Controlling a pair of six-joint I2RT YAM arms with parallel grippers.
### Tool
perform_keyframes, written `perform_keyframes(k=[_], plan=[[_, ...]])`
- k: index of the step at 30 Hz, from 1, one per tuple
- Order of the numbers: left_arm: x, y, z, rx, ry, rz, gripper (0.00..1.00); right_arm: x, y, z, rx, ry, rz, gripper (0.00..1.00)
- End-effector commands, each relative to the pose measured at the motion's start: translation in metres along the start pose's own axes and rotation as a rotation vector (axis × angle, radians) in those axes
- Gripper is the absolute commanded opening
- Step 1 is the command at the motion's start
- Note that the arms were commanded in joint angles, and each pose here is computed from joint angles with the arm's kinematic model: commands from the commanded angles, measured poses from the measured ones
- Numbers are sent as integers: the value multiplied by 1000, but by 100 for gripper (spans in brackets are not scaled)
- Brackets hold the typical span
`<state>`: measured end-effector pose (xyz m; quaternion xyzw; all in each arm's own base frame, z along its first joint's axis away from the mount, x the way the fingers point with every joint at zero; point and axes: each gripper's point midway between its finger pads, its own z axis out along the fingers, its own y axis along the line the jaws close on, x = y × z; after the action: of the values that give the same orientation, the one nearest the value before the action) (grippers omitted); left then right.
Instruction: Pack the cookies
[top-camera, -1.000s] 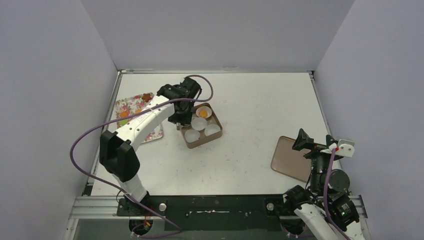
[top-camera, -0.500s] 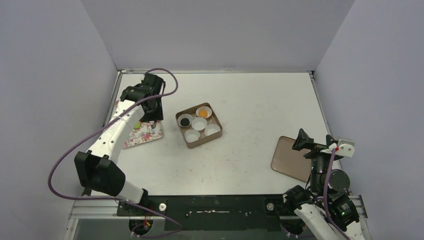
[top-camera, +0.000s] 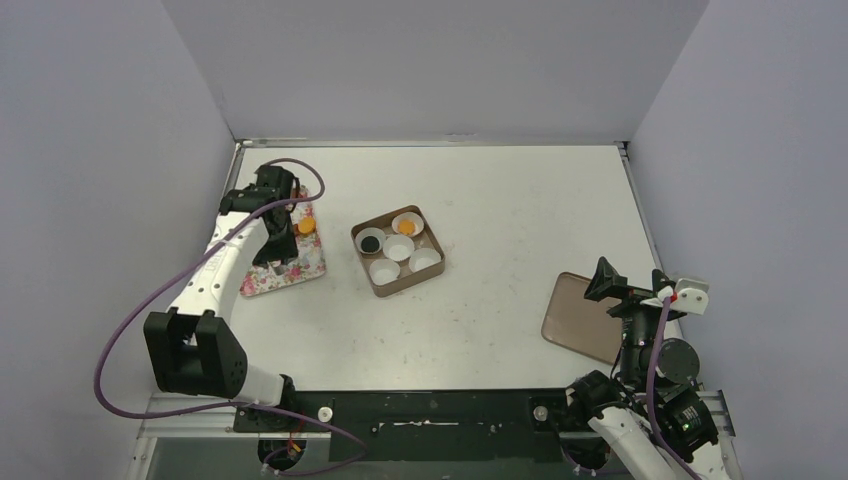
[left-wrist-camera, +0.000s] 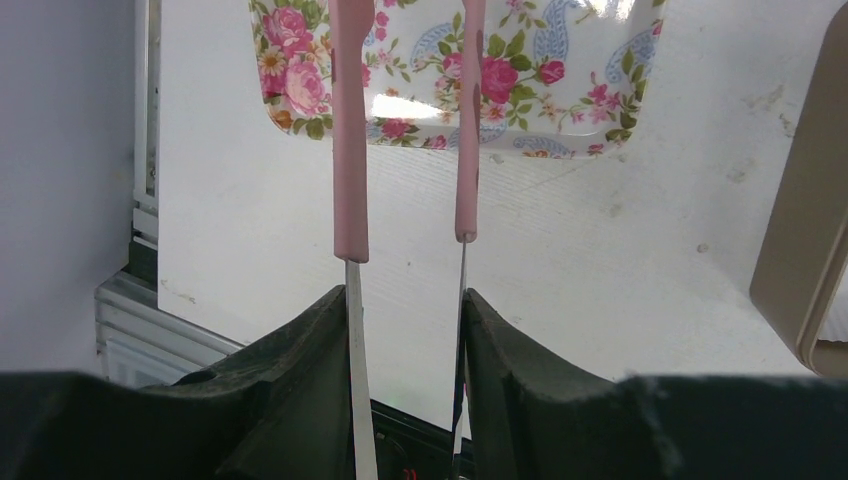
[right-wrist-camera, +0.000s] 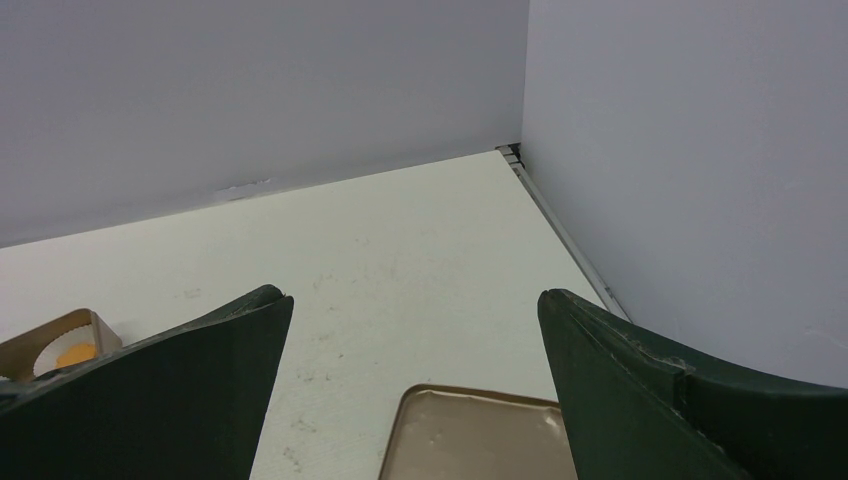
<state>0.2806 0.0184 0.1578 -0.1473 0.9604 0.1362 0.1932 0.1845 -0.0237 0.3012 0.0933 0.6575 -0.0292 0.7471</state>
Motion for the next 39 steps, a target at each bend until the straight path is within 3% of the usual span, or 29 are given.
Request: perform_keyframes(k=[1,39], plan=[[-16,8,4,-40,-66,-18,37,-9,2,0,-9,-36,19,100],[-11,-2,58,-111,1,2,46,-6,3,2,-12,-28,12,100]])
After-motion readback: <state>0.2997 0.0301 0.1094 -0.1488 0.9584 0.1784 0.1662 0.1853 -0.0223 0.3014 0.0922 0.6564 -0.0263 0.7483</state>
